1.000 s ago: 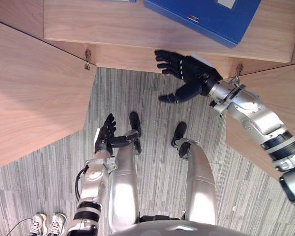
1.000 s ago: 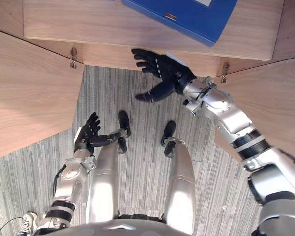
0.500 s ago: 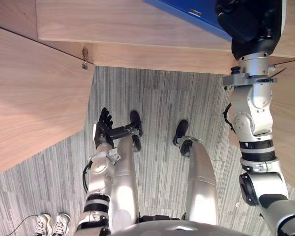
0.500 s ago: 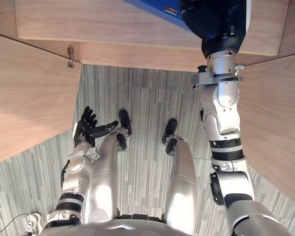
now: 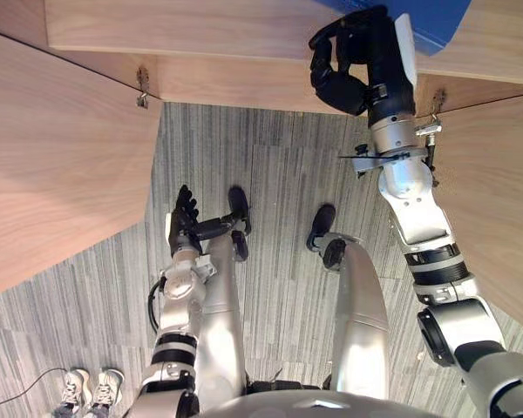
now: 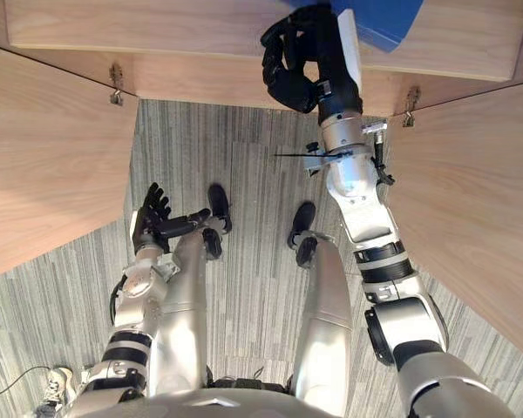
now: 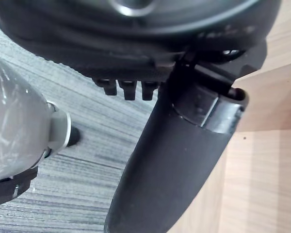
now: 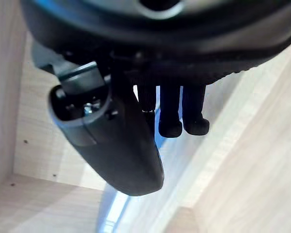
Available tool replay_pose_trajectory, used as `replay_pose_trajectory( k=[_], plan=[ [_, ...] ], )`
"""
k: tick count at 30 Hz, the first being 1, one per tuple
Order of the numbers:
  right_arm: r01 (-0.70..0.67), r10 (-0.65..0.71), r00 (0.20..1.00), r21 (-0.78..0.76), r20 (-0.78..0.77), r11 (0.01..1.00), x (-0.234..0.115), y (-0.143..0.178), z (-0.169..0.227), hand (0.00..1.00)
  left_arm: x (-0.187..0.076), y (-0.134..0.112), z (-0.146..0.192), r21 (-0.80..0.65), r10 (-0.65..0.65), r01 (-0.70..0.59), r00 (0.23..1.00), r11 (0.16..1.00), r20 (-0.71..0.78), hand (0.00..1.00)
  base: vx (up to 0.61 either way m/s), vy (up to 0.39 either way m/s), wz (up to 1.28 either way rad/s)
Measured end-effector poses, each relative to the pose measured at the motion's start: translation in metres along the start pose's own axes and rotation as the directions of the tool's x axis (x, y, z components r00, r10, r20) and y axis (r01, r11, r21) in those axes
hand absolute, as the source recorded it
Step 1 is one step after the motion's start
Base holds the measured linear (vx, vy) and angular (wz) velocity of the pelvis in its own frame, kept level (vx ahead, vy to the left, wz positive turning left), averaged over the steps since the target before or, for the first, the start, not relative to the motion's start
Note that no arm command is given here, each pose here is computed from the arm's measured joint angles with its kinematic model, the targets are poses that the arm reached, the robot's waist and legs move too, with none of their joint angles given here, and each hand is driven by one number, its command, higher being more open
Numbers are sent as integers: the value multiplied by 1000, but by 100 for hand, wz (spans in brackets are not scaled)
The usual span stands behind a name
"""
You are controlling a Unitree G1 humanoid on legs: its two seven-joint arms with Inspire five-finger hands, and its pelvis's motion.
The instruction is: Walk over to the cabinet, pick up the folder, carry it to the office cabinet, place the folder inside the office cabinet, then close the office cabinet door
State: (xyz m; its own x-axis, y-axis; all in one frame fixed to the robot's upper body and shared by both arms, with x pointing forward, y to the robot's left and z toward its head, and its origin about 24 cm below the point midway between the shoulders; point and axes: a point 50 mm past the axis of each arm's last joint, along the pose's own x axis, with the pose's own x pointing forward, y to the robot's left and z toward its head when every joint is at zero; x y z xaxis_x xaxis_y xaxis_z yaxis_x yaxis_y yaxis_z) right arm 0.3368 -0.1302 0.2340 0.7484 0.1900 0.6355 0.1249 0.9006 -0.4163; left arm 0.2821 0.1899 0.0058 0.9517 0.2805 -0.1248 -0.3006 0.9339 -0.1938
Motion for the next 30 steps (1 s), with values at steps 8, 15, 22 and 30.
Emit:
replay_pose_trajectory(
  k=[8, 15, 22, 30],
  plan=[
    [2, -1, 1000, -13, 19, 1000, 10, 1, 6, 0, 3, -2, -1, 23, 6, -5, 1000, 1000, -8, 100, 2, 24, 0],
    [45, -45, 999, -15, 30, 999, 19, -7, 10, 0, 4, 0, -1, 24, 17, -17, 1000, 1000, -6, 100, 2, 10, 0],
    [64, -59, 996, -77, 64, 995, 28, -23, 16, 0, 4, 0, -1, 24, 18, -17, 1000, 1000, -6, 100, -1, 2, 0],
    [93, -85, 995, -160, 59, 983, 54, -44, 21, 0, 10, 1, 6, 26, 17, -17, 1000, 1000, 13, 100, 0, 0, 0]
  ],
)
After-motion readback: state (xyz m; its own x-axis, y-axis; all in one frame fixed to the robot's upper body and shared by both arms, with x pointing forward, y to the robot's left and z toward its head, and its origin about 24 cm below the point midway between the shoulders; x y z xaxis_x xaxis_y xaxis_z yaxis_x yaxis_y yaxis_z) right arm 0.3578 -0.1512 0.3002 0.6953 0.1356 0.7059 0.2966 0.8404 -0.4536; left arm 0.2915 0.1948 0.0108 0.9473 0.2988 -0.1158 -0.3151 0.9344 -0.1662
